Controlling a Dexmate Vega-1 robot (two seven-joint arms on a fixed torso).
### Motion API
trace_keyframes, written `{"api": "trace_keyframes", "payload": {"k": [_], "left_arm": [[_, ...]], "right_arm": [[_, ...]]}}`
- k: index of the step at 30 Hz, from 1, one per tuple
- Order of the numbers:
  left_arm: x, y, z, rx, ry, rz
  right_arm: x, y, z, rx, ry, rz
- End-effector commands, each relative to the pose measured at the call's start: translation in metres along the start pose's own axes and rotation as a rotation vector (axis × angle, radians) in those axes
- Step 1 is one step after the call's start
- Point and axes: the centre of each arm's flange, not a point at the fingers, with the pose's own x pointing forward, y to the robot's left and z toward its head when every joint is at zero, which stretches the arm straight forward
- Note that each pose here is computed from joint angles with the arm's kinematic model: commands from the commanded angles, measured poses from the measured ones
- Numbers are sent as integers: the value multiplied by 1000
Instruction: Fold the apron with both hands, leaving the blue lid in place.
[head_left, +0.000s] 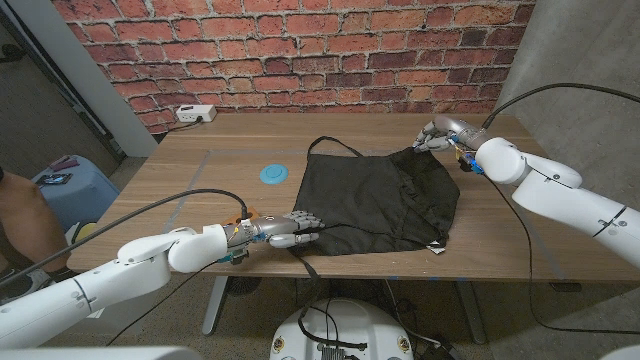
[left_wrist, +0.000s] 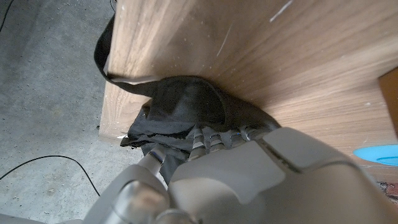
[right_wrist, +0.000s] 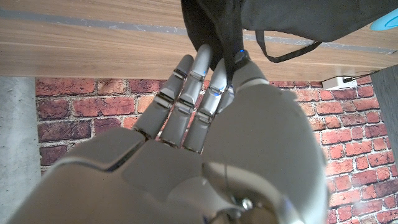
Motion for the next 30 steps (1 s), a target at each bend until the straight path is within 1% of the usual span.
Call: {"api": "trace_keyframes", "payload": {"k": [1,4,13,23,30], "left_arm": [[-2,-1,2,3,-1,1],[-1,-2,2,3,-3,-2],[0,-2,2,4,-5,-2],[1,2,-1,23,-13,-18],[2,2,-2,20,-17,-19]], "right_arm": [[-5,-2,15,23,-43,8],[-6,-2,19,25,-62,12],[-8,-5,26,45,-95,10],[-11,-12,38,66,-138,4],[-11,-13,42,86,-167,21]]}}
